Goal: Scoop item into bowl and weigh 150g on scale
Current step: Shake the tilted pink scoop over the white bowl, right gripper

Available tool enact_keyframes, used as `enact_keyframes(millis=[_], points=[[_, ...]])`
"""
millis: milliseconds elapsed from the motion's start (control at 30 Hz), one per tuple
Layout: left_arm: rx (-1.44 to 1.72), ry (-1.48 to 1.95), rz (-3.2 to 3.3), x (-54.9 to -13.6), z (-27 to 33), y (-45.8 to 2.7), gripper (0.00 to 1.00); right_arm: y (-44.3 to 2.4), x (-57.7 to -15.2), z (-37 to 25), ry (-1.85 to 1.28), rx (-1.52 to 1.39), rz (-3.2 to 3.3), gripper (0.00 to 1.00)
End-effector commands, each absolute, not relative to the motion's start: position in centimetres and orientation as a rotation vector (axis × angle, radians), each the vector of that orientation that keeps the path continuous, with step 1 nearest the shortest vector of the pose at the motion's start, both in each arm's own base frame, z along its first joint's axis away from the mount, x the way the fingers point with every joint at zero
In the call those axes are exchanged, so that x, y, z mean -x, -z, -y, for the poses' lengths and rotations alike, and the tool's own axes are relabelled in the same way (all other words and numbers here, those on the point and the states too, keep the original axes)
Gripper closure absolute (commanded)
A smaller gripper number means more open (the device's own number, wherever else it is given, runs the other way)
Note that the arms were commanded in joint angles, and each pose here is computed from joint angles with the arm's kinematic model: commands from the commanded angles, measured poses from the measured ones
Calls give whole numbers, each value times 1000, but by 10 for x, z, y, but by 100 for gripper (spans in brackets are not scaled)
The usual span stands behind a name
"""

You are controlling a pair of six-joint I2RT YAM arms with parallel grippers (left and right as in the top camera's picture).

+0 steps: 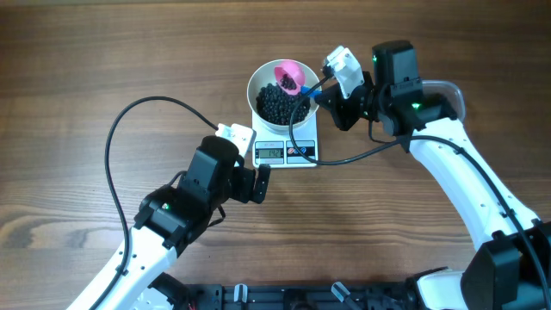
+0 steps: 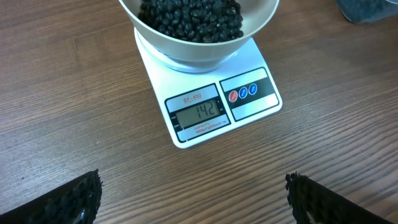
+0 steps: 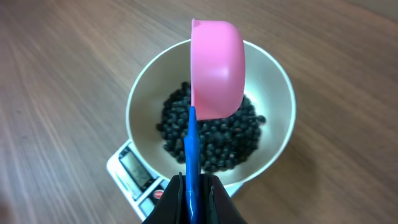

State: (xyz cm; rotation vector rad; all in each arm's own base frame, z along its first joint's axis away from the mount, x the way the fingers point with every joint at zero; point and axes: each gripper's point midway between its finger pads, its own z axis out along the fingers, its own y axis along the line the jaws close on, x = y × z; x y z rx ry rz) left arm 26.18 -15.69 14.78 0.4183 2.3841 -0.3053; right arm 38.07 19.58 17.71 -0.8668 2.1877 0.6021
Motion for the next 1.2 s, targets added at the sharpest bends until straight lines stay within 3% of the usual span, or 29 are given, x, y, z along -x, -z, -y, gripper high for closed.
enact_keyframes(millis=[0, 767, 933, 1033, 1167], points=[[-429, 278, -2379, -264, 154, -147, 0, -185, -374, -202, -681, 845, -2185, 96], [-430, 278, -2379, -264, 154, -147, 0, -185, -374, -202, -676, 845, -2187, 96], [-430, 279, -2379, -263, 154, -147, 0, -180, -372, -199, -553, 1054, -2091, 96], [-430, 279, -2379, -264, 154, -147, 0, -177, -387, -184, -424, 979, -2136, 96], [-430, 279, -2379, -264, 154, -147, 0, -185, -389, -192, -526, 873, -2149, 96]])
